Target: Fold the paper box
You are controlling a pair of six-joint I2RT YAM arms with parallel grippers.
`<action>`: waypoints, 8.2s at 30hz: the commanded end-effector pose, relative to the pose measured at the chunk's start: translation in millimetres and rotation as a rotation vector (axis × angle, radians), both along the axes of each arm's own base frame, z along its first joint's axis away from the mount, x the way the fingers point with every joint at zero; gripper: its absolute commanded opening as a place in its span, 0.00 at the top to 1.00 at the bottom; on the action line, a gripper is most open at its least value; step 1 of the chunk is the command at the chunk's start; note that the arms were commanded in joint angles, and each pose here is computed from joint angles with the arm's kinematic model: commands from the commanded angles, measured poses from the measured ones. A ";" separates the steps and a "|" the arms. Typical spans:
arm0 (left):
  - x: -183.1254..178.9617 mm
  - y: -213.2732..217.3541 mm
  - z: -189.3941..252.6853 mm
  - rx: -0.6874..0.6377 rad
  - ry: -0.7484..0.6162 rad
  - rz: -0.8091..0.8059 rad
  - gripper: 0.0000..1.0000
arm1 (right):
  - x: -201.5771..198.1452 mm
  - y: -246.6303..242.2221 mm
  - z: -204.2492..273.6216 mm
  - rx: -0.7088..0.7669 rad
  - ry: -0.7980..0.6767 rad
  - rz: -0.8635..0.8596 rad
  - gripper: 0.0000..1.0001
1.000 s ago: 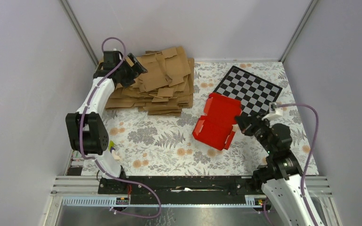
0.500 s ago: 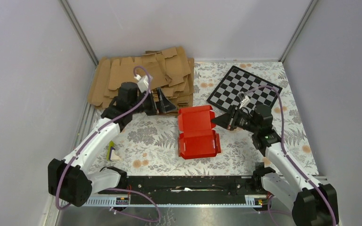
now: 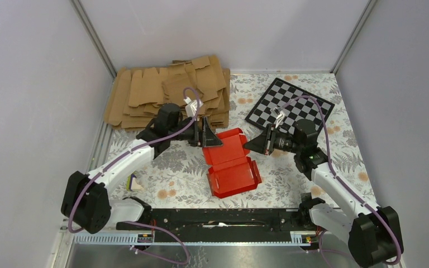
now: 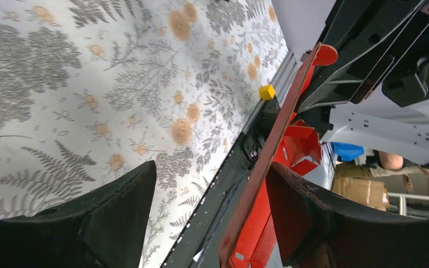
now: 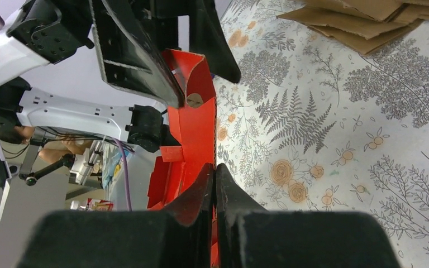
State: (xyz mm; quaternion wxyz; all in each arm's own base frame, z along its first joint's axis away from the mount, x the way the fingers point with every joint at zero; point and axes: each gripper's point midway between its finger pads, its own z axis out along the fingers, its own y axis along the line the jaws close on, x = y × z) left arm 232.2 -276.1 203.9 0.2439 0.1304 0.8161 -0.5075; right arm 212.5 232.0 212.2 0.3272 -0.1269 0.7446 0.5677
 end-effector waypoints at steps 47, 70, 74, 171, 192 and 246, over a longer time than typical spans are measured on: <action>24.7 20.3 17.2 -0.154 -0.090 0.541 0.96 | 16.2 -28.2 -74.6 -0.015 0.330 -0.450 0.02; 21.1 -2.5 36.6 -0.251 -0.103 0.429 0.76 | 18.5 -17.2 -34.5 0.037 0.253 -0.420 1.00; 23.0 8.8 24.8 -0.118 -0.122 0.453 0.41 | 23.5 -29.1 -41.7 -0.077 0.202 -0.467 1.00; -7.0 -46.7 -79.3 0.306 -0.119 0.147 0.89 | 38.6 -0.3 -152.7 -0.498 0.429 -0.306 0.42; 13.8 -10.0 -60.0 0.085 -0.643 0.330 1.00 | 35.6 -6.5 -120.4 -0.411 0.155 -0.287 0.12; -8.7 -30.6 -26.9 0.027 -0.640 0.216 0.21 | 48.9 -55.9 -84.0 -0.513 -0.248 -0.459 1.00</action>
